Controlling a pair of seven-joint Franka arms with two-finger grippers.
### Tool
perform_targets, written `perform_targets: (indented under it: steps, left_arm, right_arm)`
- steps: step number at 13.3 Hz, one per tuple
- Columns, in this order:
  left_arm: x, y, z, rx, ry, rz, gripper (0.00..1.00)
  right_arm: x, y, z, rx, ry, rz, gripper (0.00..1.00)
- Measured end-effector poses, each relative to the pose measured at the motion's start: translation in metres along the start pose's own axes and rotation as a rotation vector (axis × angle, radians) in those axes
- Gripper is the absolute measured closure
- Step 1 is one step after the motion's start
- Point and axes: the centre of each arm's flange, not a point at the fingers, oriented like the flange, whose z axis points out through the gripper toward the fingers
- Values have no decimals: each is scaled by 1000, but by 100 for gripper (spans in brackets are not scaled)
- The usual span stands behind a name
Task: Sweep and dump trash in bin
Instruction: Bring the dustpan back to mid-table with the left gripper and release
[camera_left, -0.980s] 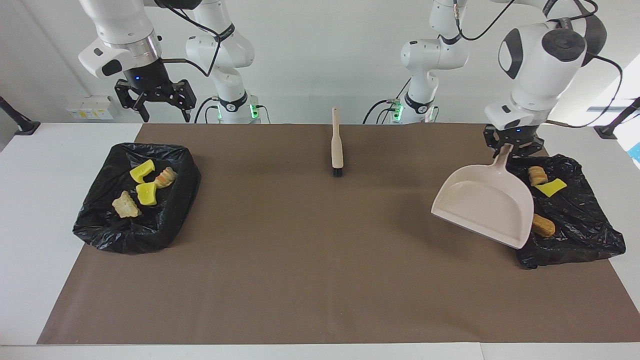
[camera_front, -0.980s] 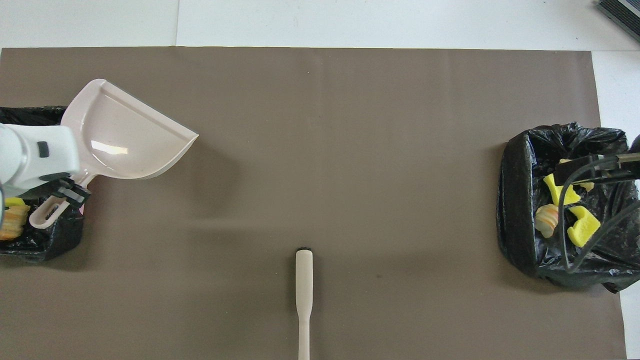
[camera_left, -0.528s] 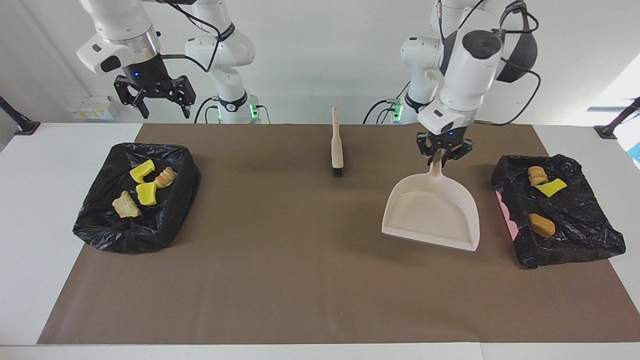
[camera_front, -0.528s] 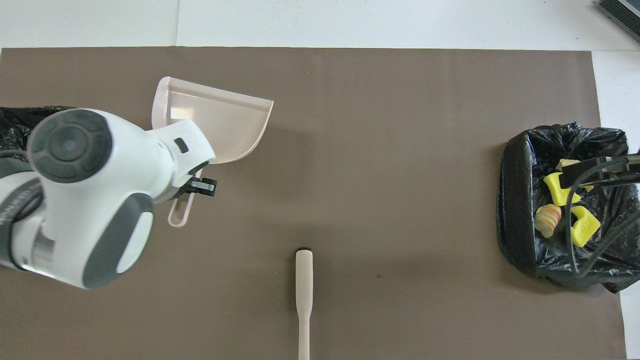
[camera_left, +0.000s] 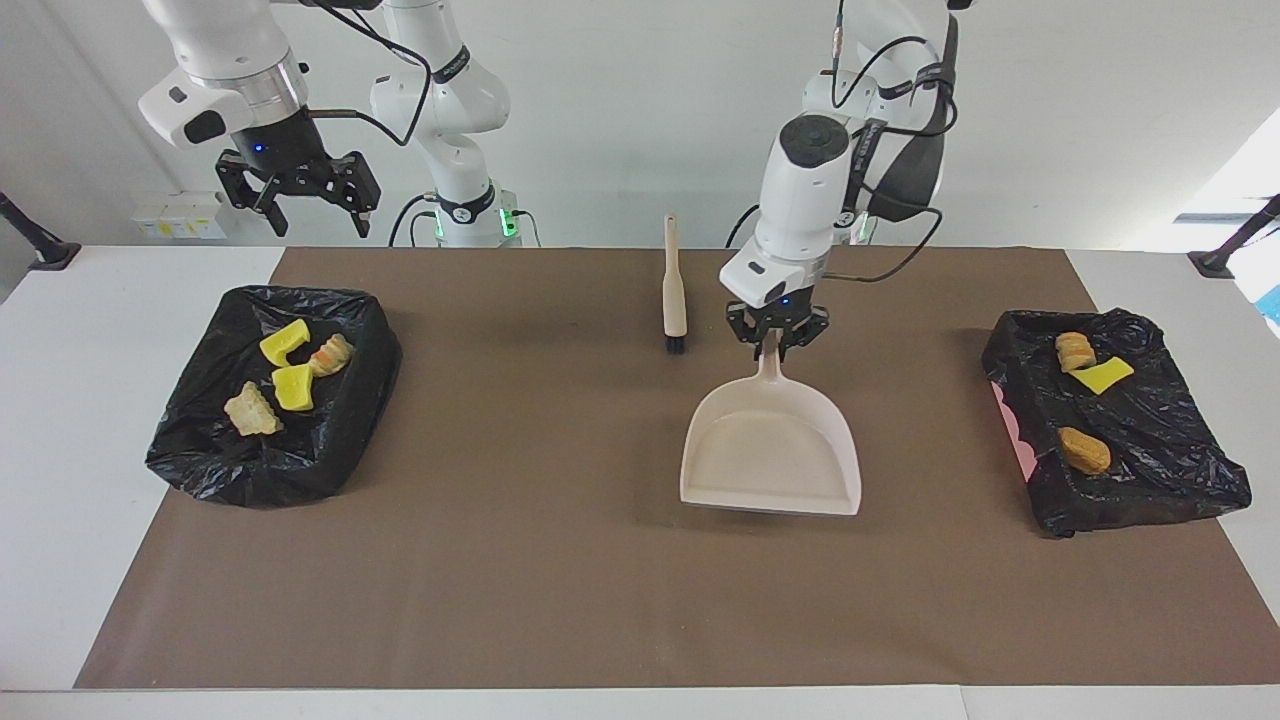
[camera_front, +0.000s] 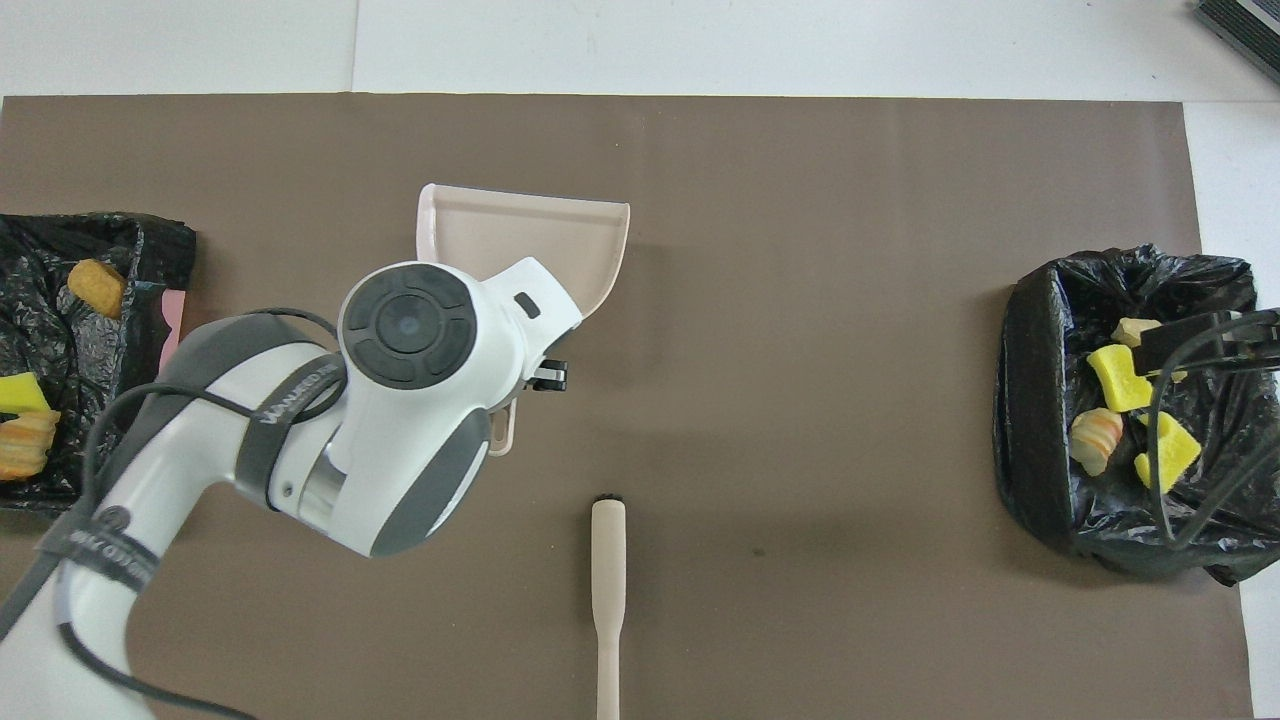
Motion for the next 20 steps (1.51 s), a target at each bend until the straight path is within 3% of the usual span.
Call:
perform_targets:
  steps: [5,9,14,18,20]
  left_arm:
    - [17,15,14,-33,-7,-16,69]
    - [37,25,42,-32,-9,-19,69]
    - [46,28,50,-35,-1,-21,69]
    - [48,29,48,-44,16,-21,30]
    - [48,27,46,-42,16,-23,25]
  right_arm:
    - [3,0,7,3,6,22,0]
    - [13,3,8,6,80,35,0]
    - [14,1,12,8,82,67,0]
    - [14,2,12,8,82,68,0]
    - [14,2,12,8,81,68,0]
